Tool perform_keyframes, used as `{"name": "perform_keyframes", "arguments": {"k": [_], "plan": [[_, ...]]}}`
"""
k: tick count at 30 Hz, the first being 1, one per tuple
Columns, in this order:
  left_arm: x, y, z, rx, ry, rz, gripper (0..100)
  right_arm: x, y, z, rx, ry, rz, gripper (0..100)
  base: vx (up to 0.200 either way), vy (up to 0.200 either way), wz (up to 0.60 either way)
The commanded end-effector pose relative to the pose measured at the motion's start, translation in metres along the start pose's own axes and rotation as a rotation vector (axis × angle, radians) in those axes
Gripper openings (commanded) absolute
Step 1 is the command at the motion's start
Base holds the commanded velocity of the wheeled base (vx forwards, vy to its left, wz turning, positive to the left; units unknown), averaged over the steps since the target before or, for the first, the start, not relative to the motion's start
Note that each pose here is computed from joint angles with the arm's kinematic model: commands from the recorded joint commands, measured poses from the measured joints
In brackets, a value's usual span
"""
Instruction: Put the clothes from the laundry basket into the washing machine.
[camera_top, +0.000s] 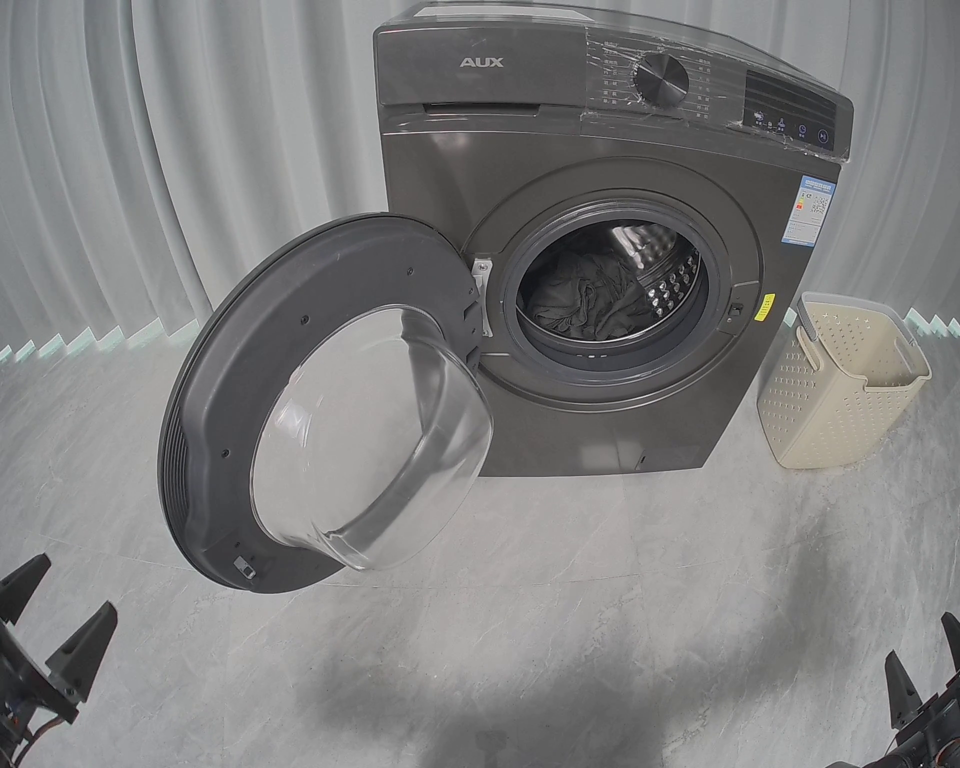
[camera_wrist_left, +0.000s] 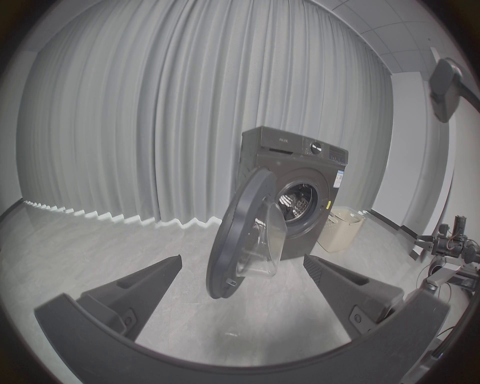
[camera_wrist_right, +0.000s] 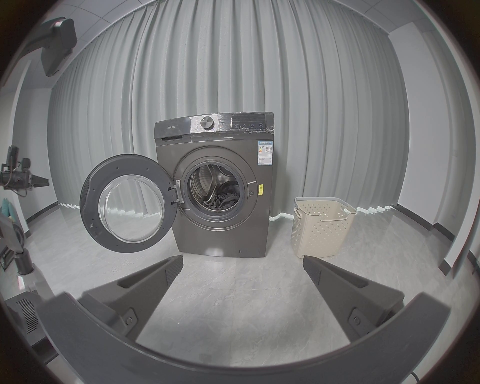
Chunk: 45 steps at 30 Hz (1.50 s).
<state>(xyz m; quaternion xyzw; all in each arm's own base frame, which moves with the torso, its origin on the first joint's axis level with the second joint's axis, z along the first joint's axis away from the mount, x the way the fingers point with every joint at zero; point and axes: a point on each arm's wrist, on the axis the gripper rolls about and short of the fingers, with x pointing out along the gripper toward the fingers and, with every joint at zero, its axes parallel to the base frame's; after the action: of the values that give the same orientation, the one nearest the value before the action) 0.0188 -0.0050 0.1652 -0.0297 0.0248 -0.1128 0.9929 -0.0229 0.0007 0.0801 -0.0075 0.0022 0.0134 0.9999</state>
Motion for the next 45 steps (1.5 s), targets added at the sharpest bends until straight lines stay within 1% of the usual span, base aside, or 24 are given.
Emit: {"name": "perform_keyframes", "arguments": {"k": [1,5,7,10,13,14,20,22,24,27,29,30,33,35,36,37,39,41,43,45], "plan": [[0.069,0.012,0.009,-0.043,0.182,-0.068,100,0.000,0.000,-0.005,-0.002,0.006,0.001,100,0.000,0.000,0.00],[0.089,0.015,0.014,-0.049,0.197,-0.083,100,0.000,0.000,-0.005,-0.002,0.006,0.001,100,0.000,0.000,0.00],[0.096,0.016,0.014,-0.052,0.210,-0.092,100,0.000,0.000,-0.005,-0.002,0.005,0.001,100,0.000,0.000,0.00],[0.107,0.018,0.012,-0.041,0.222,-0.100,100,0.000,0.000,-0.005,-0.002,0.006,0.001,100,0.000,0.000,0.00],[0.115,0.019,0.011,-0.041,0.237,-0.106,100,0.000,0.000,-0.005,-0.002,0.006,0.001,100,0.000,0.000,0.00],[0.123,0.020,0.010,-0.039,0.243,-0.108,100,0.000,0.000,-0.005,-0.002,0.006,0.001,100,0.000,0.000,0.00],[0.148,0.025,0.009,-0.026,0.211,-0.104,100,0.000,0.000,-0.005,-0.002,0.005,0.001,100,0.000,0.000,0.00],[0.159,0.028,0.008,-0.011,0.196,-0.099,100,0.000,0.000,-0.005,-0.002,0.006,0.001,100,0.000,0.000,0.00],[0.164,0.029,0.006,-0.004,0.193,-0.100,100,0.000,0.000,-0.005,-0.002,0.005,0.001,100,0.000,0.000,0.00],[0.170,0.030,0.004,-0.002,0.191,-0.102,100,0.000,0.000,-0.005,-0.002,0.006,0.001,100,0.000,0.000,0.00],[0.172,0.022,0.003,0.002,0.188,-0.144,100,0.000,0.000,-0.005,-0.002,0.006,0.001,100,0.000,0.000,0.00],[0.172,0.016,0.004,-0.003,0.182,-0.172,100,0.000,0.000,-0.005,-0.002,0.006,0.001,100,0.000,0.000,0.00],[0.171,0.002,0.004,0.001,0.181,-0.245,100,0.000,0.000,-0.005,-0.002,0.006,0.001,100,0.000,0.000,0.00],[0.168,-0.011,0.006,0.003,0.169,-0.314,100,0.000,0.000,-0.004,-0.002,0.005,0.001,100,0.000,0.000,0.00],[0.164,-0.019,0.008,-0.004,0.157,-0.355,100,0.000,0.000,-0.005,-0.002,0.006,0.001,100,0.000,0.000,0.00],[0.161,-0.023,0.009,-0.014,0.153,-0.380,100,0.000,0.000,-0.005,-0.002,0.006,0.001,100,0.000,0.000,0.00],[0.154,-0.034,0.014,-0.045,0.136,-0.439,100,0.000,0.000,-0.005,-0.002,0.005,0.001,100,0.000,0.000,0.00],[0.149,-0.038,0.017,-0.064,0.126,-0.466,100,0.000,0.000,-0.005,-0.002,0.006,0.001,100,0.000,0.000,0.00],[0.149,-0.038,0.017,-0.062,0.124,-0.464,100,0.000,0.000,-0.005,-0.002,0.005,0.001,100,0.000,0.000,0.00],[0.148,-0.037,0.015,-0.058,0.124,-0.437,100,0.000,0.000,-0.005,-0.002,0.006,0.001,100,0.000,0.000,0.00]]}}
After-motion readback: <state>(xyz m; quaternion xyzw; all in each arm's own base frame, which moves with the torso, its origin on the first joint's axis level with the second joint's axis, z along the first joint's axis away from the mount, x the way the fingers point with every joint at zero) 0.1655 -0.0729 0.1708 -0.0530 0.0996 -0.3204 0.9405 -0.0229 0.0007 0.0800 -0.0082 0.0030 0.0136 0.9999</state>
